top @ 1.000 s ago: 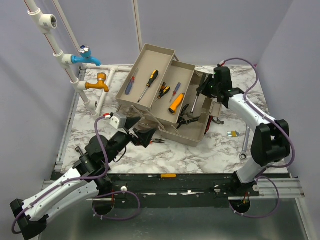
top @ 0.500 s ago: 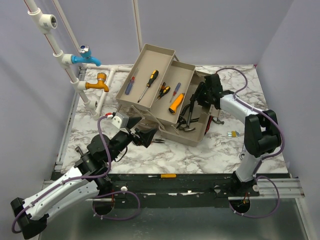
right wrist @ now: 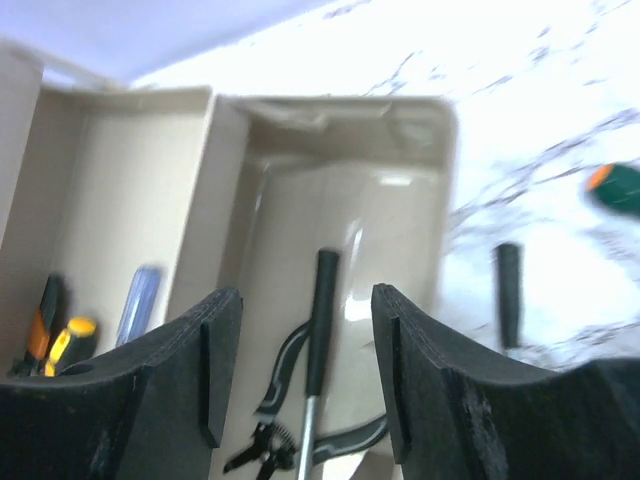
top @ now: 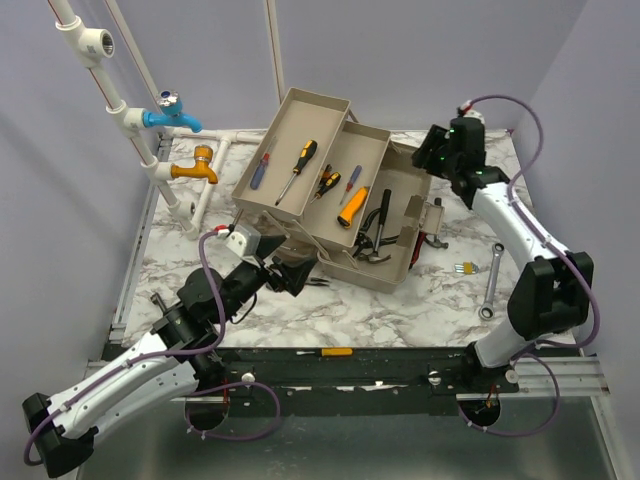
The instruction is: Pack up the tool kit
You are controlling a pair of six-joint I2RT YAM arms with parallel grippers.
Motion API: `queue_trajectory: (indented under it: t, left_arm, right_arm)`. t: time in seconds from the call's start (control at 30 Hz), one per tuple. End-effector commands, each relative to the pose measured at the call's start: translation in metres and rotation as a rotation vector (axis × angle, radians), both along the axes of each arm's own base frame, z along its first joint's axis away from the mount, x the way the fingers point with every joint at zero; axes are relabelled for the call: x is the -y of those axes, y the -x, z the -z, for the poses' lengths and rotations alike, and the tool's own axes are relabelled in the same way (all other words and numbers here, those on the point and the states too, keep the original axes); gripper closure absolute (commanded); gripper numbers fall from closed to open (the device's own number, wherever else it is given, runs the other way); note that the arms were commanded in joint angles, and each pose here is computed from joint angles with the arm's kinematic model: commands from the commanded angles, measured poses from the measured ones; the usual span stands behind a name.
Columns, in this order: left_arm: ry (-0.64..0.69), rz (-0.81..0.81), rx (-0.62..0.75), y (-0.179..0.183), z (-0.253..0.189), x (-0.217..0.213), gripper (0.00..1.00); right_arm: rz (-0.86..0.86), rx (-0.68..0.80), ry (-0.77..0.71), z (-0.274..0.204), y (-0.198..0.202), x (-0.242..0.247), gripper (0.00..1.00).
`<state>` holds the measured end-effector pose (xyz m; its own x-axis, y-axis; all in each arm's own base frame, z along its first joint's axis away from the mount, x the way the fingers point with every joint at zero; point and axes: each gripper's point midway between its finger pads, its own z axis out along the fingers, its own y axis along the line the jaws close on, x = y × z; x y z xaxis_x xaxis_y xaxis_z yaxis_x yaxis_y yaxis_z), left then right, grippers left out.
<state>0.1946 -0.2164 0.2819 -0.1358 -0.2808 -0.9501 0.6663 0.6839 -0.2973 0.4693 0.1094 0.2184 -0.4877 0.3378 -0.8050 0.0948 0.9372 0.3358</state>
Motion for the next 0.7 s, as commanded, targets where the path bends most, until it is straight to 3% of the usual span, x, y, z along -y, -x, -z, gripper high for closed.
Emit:
queue_trajectory:
  t: [0.0, 0.1, 0.17, 0.5, 0.57, 0.67]
  left_arm:
    - [0.019, 0.123, -0.055, 0.013, 0.001, 0.022, 0.01]
    - [0.01, 0.145, -0.081, 0.014, 0.005, 0.028, 0.01]
    - [0.01, 0.145, -0.082, 0.014, 0.004, 0.028, 0.01]
    - [0.053, 0.203, -0.119, 0.025, -0.02, 0.032, 0.01]
    - [0.047, 0.213, -0.133, 0.027, -0.023, 0.034, 0.01]
    - [0.03, 0.207, -0.146, 0.026, -0.024, 0.034, 0.01]
  right_arm:
    - [0.063, 0.088, -0.006, -0.02, -0.013, 0.065, 0.36]
    - [0.155, 0.057, 0.029, -0.009, -0.021, 0.102, 0.23]
    - [0.204, 0.031, 0.065, 0.001, -0.025, 0.127, 0.19]
    - [0.097, -0.223, 0.285, 0.075, -0.045, 0.165, 0.19]
    - [0.11, -0.24, 0.324, 0.081, -0.052, 0.172, 0.01]
    - [0.067, -0.271, 0.367, 0.092, -0.06, 0.176, 0.0]
